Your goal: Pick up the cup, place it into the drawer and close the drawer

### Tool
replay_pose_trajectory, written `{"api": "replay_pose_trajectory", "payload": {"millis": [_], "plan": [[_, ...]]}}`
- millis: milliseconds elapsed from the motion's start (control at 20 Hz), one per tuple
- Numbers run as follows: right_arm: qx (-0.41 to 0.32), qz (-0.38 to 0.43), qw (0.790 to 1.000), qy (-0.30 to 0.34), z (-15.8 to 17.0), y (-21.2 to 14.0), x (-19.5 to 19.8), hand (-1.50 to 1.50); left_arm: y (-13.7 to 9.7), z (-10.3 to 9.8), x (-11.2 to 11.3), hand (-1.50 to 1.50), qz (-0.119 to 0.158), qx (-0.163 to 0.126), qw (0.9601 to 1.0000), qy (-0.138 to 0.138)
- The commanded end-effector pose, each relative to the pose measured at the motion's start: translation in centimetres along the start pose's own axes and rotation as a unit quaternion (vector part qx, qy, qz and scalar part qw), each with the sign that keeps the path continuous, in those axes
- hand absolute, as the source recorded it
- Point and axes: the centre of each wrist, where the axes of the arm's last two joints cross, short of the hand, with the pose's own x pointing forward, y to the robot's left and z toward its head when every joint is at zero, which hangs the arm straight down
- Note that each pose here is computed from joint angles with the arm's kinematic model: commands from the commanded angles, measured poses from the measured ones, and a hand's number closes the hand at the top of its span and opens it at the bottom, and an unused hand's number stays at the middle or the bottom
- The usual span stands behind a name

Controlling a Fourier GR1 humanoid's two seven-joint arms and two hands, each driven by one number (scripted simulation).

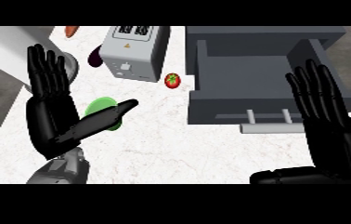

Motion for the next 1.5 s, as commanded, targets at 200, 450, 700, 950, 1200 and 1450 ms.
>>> {"api": "replay_pose_trajectory", "payload": {"millis": [200,450,700,950,1200,1450], "plan": [[0.006,0.005,1.000,0.001,-1.0,-0.4,-0.2,-1.50,-2.8,-2.6,0.6,-1.50,0.011,0.022,0.9997,0.008],[0.001,-0.001,1.000,0.006,-2.3,0.0,0.0,-1.50,-2.6,0.1,-1.7,-1.50,0.010,0.027,0.9995,0.010],[-0.003,-0.015,1.000,-0.001,-1.5,-0.5,-1.7,-1.50,-0.6,-1.4,-2.6,-1.50,-0.010,0.039,0.9990,0.022],[-0.007,-0.004,1.000,-0.002,-0.9,-0.2,0.0,-1.50,-0.5,-0.1,-3.2,-1.50,-0.002,0.057,0.9973,0.046],[-0.001,0.004,1.000,0.002,-2.1,-0.9,-1.1,-1.50,-0.2,3.1,-6.2,-1.50,-0.015,0.064,0.9954,0.070],[0.002,-0.001,1.000,-0.014,-2.0,-2.1,0.7,-1.50,-0.4,2.6,-9.0,-1.50,-0.030,0.078,0.9928,0.085]]}}
